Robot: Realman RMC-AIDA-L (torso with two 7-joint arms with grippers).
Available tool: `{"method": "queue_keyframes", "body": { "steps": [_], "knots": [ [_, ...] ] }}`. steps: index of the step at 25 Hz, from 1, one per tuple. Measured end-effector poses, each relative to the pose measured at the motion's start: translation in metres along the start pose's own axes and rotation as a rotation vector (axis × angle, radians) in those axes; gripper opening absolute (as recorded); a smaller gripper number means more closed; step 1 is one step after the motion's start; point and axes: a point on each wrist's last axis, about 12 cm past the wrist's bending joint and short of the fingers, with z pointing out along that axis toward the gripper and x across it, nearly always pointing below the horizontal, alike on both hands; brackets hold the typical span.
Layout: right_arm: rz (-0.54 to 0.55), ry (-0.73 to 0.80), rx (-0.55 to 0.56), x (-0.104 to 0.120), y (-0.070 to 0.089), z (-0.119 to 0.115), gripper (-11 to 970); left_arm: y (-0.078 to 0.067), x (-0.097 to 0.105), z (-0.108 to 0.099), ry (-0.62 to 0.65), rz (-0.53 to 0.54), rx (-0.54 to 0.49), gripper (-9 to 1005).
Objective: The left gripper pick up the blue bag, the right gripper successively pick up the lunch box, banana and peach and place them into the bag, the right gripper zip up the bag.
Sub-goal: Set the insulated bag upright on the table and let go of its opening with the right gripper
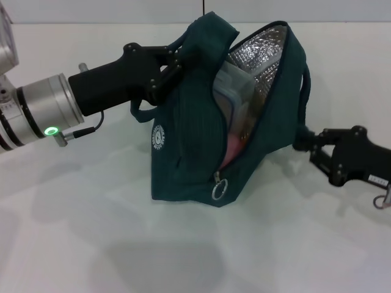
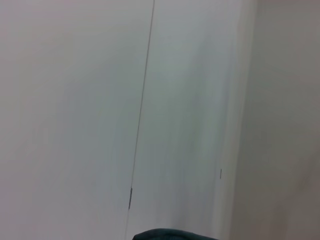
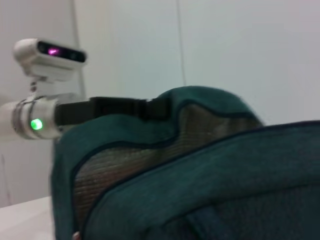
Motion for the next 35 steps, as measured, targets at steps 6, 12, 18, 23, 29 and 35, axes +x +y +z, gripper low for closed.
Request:
{"method": "queue_keyframes", "body": {
  "steps": [6, 12, 18, 23, 29, 35],
  "knots": [
    [-0.008, -0.096, 0.079, -0.007, -0.006, -0.002, 81, -0.011, 0.011, -0.002, -0.057, 0.052, -0.015, 49],
    [-0.029, -0.256, 0.057, -0.025, -0.003, -0.005, 63, -0.040, 0.039, -0.015, -0.172, 0.171, -0.112, 49],
    [0.008, -0.273, -0.026, -0.038, -0.007, -0.002, 64, -0.069, 0.062, -0.019, -0.199, 0.294, -0.183, 49],
    [0.044, -0.261, -0.051, -0.039, -0.008, -0.004, 63, -0.074, 0.069, -0.017, -0.179, 0.310, -0.212, 49],
    [0.060, -0.239, -0.044, -0.033, -0.006, -0.009, 102, -0.078, 0.072, -0.016, -0.183, 0.292, -0.216, 50],
    [0.064, -0.237, -0.047, -0.031, -0.004, -0.013, 183, -0.077, 0.071, -0.015, -0.184, 0.297, -0.213, 50]
  ]
}}
